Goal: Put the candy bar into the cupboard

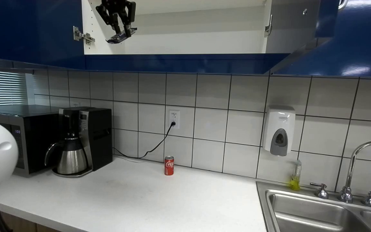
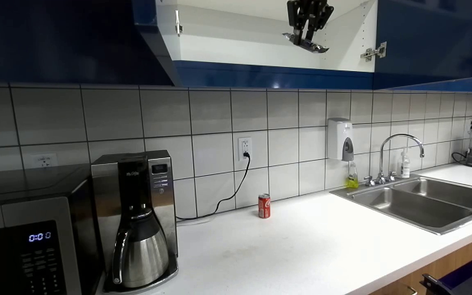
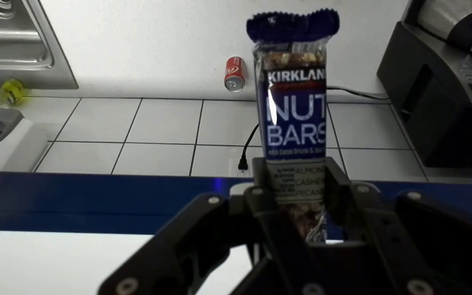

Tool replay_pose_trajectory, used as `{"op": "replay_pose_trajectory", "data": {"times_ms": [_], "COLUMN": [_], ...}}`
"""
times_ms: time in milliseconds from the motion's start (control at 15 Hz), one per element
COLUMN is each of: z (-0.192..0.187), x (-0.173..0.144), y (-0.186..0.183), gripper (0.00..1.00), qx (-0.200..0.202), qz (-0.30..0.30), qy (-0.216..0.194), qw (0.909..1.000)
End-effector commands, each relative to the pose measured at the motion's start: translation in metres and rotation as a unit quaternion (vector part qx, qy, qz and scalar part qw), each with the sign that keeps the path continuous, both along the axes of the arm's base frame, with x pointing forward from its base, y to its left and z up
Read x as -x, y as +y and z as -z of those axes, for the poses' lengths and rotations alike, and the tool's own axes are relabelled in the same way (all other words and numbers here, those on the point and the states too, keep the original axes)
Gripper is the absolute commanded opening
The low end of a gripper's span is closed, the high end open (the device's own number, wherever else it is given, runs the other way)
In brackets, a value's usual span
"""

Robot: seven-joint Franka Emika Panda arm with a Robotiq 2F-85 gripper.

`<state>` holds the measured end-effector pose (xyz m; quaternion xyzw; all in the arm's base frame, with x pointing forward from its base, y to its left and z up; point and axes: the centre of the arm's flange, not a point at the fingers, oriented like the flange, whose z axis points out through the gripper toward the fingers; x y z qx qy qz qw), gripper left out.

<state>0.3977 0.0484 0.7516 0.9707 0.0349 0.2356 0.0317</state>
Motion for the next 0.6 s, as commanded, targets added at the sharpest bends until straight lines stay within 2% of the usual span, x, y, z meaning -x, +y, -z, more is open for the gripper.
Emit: {"op": "replay_pose_trajectory", "data": {"times_ms": [0,533], "z": [-0.018,-0.027], "x": [-0.025,-0.070], "y": [0.010,0.017], "gripper": [0.10,0.10], "qx": [-0.006,-0.012], "qz": [0.014,0.017], "qy": [-0.021,-0.069], "qw": [0.9997,0.9974]}}
